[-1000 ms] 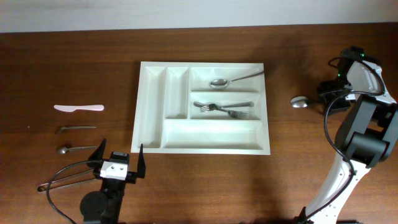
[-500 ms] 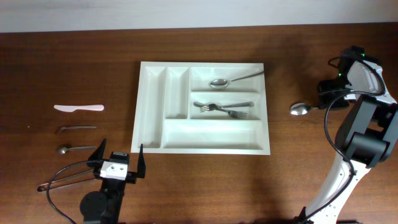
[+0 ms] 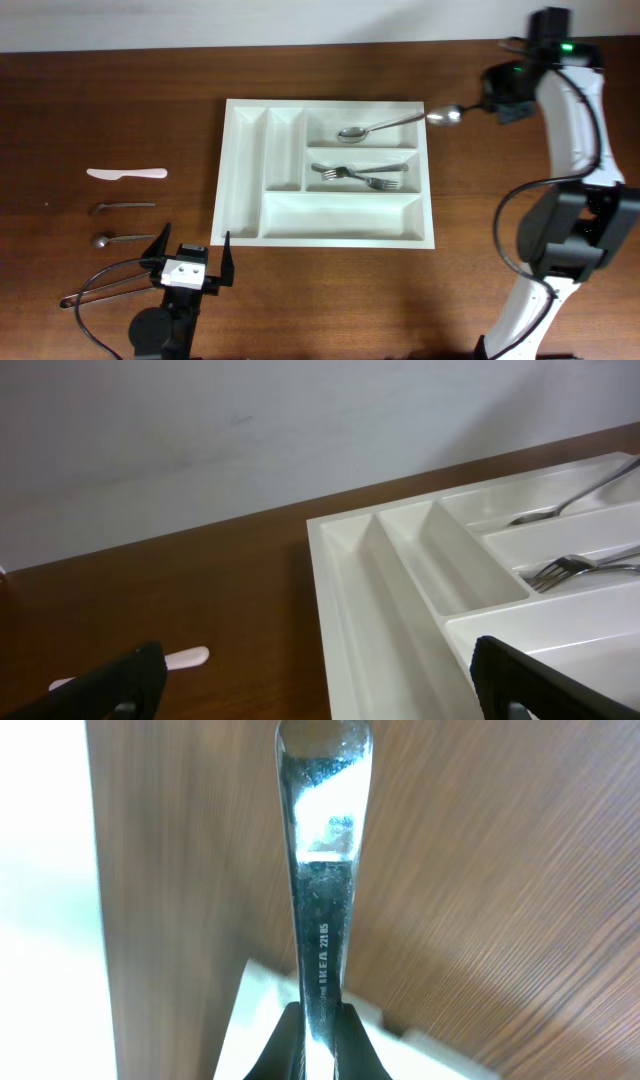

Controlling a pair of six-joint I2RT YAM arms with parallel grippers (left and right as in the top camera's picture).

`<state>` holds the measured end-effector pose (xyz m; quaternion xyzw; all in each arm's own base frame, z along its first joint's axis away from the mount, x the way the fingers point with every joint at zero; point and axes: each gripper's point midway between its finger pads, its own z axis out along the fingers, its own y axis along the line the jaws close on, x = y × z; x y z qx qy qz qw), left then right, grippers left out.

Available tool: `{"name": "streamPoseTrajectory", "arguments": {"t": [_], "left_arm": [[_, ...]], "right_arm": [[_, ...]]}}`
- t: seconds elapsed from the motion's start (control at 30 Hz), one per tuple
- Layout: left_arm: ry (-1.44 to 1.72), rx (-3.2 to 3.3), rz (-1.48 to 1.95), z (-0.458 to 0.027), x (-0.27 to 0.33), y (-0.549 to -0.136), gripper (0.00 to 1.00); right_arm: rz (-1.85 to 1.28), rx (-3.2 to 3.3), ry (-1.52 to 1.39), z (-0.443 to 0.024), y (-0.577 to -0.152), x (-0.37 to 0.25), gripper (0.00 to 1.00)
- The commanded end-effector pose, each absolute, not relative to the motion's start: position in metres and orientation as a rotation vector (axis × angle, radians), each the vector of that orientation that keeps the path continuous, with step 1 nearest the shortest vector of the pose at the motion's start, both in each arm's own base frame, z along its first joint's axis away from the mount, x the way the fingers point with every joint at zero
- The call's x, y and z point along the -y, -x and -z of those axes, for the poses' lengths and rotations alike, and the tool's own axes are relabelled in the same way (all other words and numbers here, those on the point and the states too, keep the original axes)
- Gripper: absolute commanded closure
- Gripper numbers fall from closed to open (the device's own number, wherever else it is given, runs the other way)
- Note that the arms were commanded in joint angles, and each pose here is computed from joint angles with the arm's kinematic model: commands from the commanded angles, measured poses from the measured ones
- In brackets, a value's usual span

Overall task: Pack container
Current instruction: 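Place the spoon into the top compartment and release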

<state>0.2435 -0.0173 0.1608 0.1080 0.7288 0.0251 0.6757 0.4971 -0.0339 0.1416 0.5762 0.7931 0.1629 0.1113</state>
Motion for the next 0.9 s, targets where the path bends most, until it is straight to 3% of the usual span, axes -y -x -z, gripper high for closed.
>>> {"name": "streamPoseTrajectory", "arguments": {"t": [0.0, 0.3, 0.57, 0.67, 0.7, 0.87], "left_arm": [[-0.248, -1.638, -0.076, -0.159, 0.015, -0.244, 0.01], [-0.248, -1.638, -0.076, -0.159, 0.015, -0.244, 0.01], [-0.248, -1.638, -0.076, -0.159, 0.015, -0.244, 0.01], [-0.248, -1.638, -0.076, -0.159, 0.015, -0.244, 0.01], [-0.248, -1.638, -0.076, -0.159, 0.015, -0.244, 0.01], [-0.248, -1.638, -0.076, -0.159, 0.015, -0.244, 0.01]], "right_arm": [[-0.542, -2.332, -1.702, -0.148, -0.502, -0.018, 0.96], [-0.554, -2.284, -1.707, -0.151, -0.505, -0.106, 0.96], [-0.579, -2.3, -1.692, -0.141, -0.507, -0.138, 0.87], [-0.561, -2.309, -1.701, -0.134, -0.507, -0.137, 0.69], [-0.56, -2.306, -1.7, -0.133, -0.508, -0.137, 0.57], [-0.504, -2.284, -1.675, -0.131, -0.511, -0.127, 0.39]]}}
